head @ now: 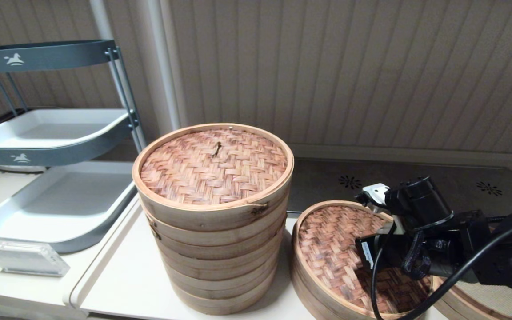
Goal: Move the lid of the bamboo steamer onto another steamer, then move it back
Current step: Pick up the steamer
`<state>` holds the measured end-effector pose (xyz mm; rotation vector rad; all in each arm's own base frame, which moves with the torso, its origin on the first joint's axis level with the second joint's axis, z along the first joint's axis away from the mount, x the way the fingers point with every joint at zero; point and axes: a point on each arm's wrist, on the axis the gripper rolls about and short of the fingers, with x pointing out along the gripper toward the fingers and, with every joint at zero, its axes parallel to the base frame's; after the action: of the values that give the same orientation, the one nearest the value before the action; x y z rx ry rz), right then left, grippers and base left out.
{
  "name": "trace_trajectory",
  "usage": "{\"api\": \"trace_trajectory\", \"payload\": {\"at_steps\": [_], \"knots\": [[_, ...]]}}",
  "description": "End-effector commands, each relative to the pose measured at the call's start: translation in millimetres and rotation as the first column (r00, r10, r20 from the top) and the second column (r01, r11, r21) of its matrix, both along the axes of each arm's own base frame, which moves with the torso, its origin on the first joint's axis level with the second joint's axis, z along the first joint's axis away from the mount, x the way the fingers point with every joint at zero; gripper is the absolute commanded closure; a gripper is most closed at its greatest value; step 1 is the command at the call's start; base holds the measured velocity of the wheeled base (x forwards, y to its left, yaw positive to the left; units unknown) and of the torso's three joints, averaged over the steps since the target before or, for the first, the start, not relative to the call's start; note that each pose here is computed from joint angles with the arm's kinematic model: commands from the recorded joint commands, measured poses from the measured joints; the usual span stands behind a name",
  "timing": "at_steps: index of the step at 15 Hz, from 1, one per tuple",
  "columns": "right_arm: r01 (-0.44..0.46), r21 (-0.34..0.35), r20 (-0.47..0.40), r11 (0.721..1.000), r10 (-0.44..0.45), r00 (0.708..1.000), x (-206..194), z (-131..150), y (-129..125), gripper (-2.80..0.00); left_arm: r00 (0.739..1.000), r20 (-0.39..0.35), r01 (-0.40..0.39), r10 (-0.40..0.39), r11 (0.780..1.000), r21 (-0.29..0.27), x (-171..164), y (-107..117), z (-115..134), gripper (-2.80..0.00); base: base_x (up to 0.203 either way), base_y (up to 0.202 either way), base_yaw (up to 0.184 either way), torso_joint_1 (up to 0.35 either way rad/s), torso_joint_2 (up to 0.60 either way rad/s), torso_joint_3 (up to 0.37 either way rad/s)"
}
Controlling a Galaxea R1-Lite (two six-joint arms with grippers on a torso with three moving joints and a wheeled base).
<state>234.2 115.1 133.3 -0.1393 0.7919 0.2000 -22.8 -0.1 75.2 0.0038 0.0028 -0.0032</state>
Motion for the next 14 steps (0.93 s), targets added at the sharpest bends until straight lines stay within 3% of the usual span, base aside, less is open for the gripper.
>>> {"api": "trace_trajectory", "payload": {"at_steps": [1, 14], "knots": [[0.003, -0.002, -0.001, 1.0, -0.003, 1.0, -0.6, -0.6, -0.8, 0.0, 1.0, -0.004, 0.0, 0.0, 1.0, 0.001, 0.3, 0.0, -0.8, 0.0, 0.0, 0.0, 0.0, 0.0, 0.0, 0.0], [0.019, 0.047, 0.094, 0.999, -0.023, 0.995, -5.5, 21.7, -5.4, 0.0, 1.0, -0.005, 0.001, -0.001, 1.0, 0.001, 0.3, 0.0, -0.9, 0.0, 0.0, 0.0, 0.0, 0.0, 0.0, 0.0]]}}
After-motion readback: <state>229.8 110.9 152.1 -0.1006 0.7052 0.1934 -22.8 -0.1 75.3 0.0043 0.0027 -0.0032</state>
